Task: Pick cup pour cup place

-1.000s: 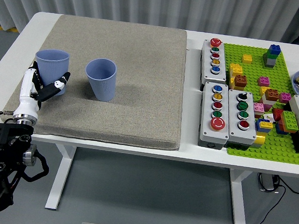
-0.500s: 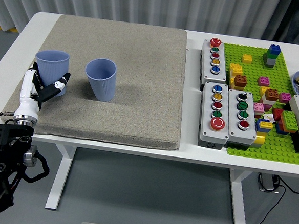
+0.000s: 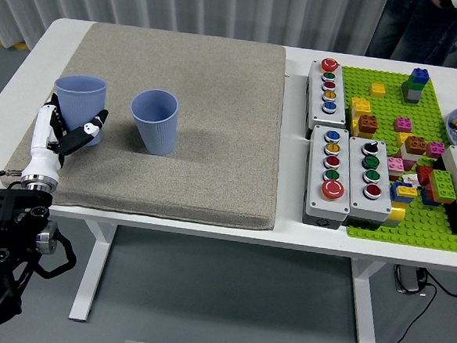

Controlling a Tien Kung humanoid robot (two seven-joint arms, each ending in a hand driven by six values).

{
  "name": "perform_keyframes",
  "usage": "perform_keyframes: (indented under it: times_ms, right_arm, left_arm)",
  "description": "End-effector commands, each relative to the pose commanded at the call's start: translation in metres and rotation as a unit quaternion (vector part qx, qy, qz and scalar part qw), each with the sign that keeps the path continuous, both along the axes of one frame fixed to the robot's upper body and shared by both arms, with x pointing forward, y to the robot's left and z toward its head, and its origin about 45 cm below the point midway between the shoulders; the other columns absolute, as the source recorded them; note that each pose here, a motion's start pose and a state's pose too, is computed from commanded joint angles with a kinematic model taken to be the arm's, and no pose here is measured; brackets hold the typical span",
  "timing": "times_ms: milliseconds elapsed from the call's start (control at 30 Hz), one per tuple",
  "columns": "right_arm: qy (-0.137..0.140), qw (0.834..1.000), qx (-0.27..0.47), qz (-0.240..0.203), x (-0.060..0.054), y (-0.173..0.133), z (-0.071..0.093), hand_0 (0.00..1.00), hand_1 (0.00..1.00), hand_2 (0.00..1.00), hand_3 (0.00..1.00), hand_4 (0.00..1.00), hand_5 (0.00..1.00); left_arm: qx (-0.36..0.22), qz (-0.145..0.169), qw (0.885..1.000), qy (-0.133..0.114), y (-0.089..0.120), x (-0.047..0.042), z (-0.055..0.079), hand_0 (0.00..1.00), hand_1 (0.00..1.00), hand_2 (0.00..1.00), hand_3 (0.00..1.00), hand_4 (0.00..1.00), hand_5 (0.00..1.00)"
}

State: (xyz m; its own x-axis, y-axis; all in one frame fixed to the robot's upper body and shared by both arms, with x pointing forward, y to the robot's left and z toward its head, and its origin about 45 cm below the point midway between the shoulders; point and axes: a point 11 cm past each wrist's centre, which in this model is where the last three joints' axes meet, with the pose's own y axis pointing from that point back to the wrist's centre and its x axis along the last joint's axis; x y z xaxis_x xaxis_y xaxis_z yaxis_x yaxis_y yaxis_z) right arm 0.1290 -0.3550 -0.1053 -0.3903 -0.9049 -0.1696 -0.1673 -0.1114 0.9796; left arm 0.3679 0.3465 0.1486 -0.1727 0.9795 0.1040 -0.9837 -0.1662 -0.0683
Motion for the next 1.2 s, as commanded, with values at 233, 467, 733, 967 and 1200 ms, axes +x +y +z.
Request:
perform_keyframes:
  times_ms: [233,467,733,967,1200]
  right_arm:
    - [-0.001,1.000,0.000,0.000,0.0012,-0.0002,0.0004,0.747,0.699,0.751,0.605,0.118,0.264]
    - [-0.001,1.000,0.000,0.000,0.0005,-0.0001,0.0002,0.747,0.699,0.751,0.605,0.119,0.264]
    - [0.001,1.000,0.000,0.000,-0.0010,-0.0001,-0.0003,0.747,0.699,0.751,0.605,0.119,0.265]
    - [0.000,1.000,0.000,0.000,-0.0006,0.0002,-0.0002,0.747,0.699,0.751,0.606,0.119,0.266]
    - [0.000,1.000,0.000,0.000,0.0001,0.0001,0.0000,0.747,0.700,0.751,0.605,0.118,0.267]
  left_arm:
    - [0.004,-0.002,1.000,0.003,-0.0013,0.0008,-0.0014,0.514,0.571,0.731,0.570,0.463,0.094]
    - [0.005,-0.003,1.000,0.003,-0.0022,0.0005,-0.0016,0.519,0.571,0.732,0.570,0.463,0.092]
    - [0.007,-0.004,1.000,0.007,-0.0019,-0.0007,-0.0036,0.518,0.571,0.731,0.570,0.465,0.094]
    - [0.008,-0.004,1.000,0.009,-0.0021,-0.0011,-0.0048,0.523,0.575,0.731,0.571,0.468,0.093]
    - [0.012,-0.003,1.000,0.011,-0.0007,-0.0011,-0.0060,0.526,0.576,0.738,0.576,0.475,0.095]
